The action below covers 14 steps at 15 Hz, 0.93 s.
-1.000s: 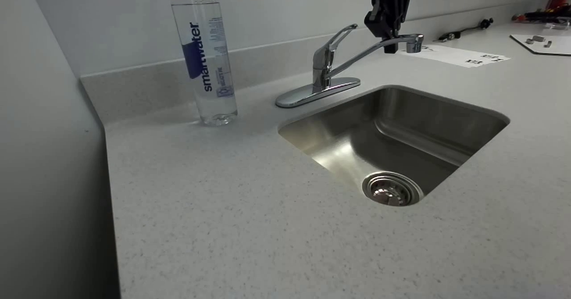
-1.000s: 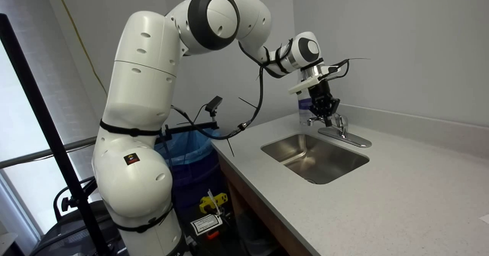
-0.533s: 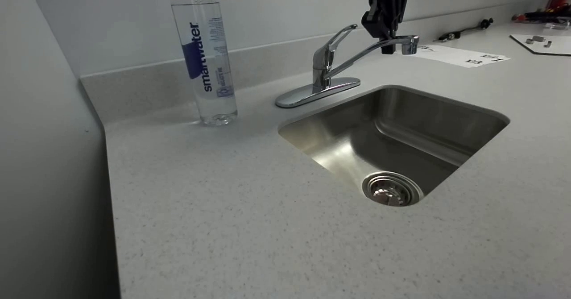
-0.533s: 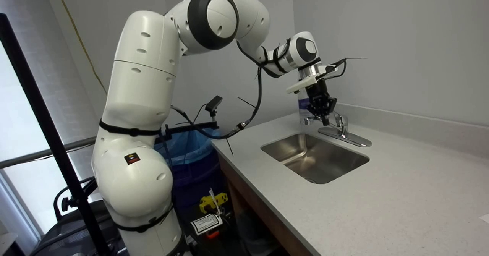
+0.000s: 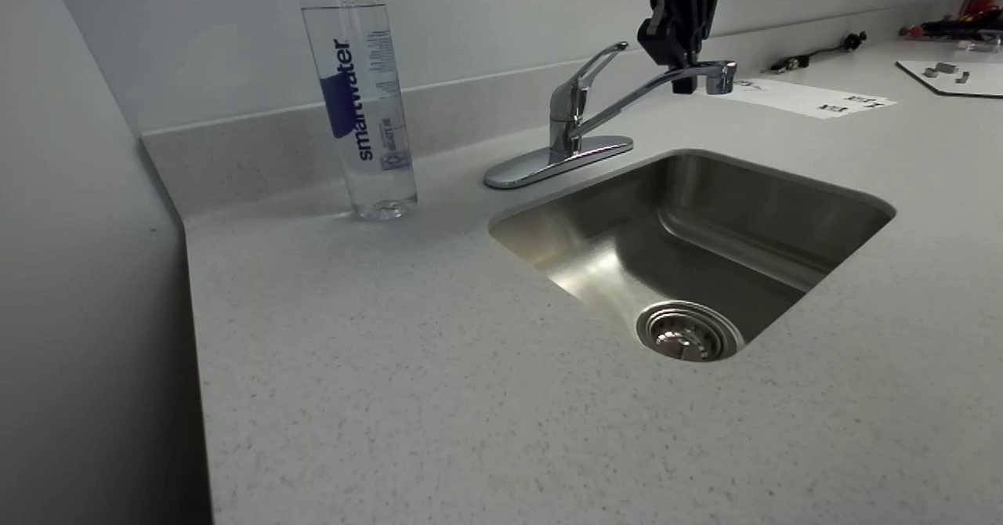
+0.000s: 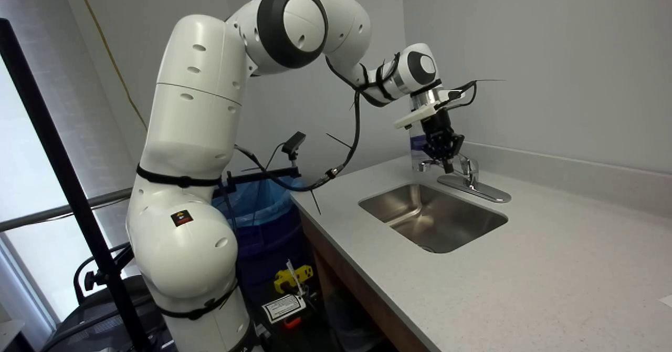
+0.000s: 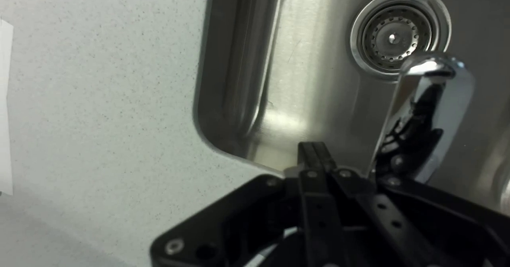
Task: Slide the spout to the center
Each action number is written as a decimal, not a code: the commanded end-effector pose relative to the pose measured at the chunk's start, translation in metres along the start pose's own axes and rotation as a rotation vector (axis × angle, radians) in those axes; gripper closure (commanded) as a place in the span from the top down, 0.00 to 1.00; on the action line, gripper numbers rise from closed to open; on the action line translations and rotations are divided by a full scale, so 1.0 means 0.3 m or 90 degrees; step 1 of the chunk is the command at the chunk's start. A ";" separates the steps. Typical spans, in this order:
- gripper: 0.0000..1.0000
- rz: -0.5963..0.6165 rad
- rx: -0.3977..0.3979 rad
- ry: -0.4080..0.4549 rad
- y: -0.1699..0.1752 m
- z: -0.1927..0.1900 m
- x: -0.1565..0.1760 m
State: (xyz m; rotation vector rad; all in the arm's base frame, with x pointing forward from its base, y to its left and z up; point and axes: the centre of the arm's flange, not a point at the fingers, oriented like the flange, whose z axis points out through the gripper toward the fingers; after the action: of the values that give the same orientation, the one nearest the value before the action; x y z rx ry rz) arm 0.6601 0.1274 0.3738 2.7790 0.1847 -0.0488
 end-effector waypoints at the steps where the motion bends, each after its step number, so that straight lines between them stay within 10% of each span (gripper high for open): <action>1: 0.00 0.012 -0.003 -0.012 0.069 -0.016 -0.059; 14: 0.00 0.053 0.093 0.078 0.273 -0.230 -0.272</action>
State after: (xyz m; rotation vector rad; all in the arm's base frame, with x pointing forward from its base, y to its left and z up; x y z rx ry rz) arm 0.6283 0.0730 0.4553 2.8639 0.0545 0.0653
